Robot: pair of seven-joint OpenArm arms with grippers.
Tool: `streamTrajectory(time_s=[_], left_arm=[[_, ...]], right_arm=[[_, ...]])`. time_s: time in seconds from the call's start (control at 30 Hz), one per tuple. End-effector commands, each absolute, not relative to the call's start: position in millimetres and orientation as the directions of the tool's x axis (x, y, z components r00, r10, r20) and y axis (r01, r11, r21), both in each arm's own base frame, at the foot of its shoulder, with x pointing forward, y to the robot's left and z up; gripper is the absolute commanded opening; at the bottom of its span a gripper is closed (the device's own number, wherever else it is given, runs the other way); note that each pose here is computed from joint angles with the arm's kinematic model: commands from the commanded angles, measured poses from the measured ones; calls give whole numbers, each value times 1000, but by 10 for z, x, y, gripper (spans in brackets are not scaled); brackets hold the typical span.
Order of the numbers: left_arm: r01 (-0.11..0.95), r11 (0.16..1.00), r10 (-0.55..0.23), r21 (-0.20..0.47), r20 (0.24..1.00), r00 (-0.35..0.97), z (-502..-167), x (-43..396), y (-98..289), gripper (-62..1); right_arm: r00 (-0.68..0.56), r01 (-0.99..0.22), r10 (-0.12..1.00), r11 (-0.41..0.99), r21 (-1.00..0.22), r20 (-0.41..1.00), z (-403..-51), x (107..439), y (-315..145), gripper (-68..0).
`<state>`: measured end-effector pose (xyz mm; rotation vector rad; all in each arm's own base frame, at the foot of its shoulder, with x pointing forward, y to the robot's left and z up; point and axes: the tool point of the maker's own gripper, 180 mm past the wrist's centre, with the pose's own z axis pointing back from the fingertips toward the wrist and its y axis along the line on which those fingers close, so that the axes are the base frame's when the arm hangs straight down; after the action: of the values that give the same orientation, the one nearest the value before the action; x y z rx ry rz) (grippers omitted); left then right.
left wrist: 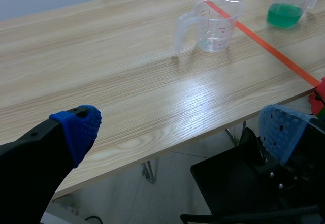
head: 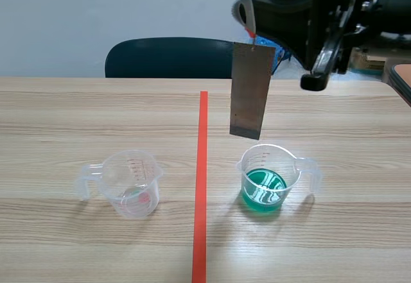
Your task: Do the redox reaction experiment
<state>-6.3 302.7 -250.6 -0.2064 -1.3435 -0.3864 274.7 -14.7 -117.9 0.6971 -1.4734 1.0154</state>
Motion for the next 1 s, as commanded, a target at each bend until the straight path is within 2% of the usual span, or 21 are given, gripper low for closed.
streamTrajectory(time_s=[0.0,0.47,0.97], left_arm=[[378,923,-133,78,984,120,-2399,-30,3019,14],[378,922,-133,78,984,121,-2400,-31,3018,14],[379,922,-132,78,984,119,-2398,-27,3015,14]], right_arm=[[-203,-873,97,432,-225,974,-1045,2732,-80,-669],[-194,-930,23,313,-192,981,-941,2712,569,-669],[-130,-972,-12,200,-125,991,-1033,2719,1104,-669]])
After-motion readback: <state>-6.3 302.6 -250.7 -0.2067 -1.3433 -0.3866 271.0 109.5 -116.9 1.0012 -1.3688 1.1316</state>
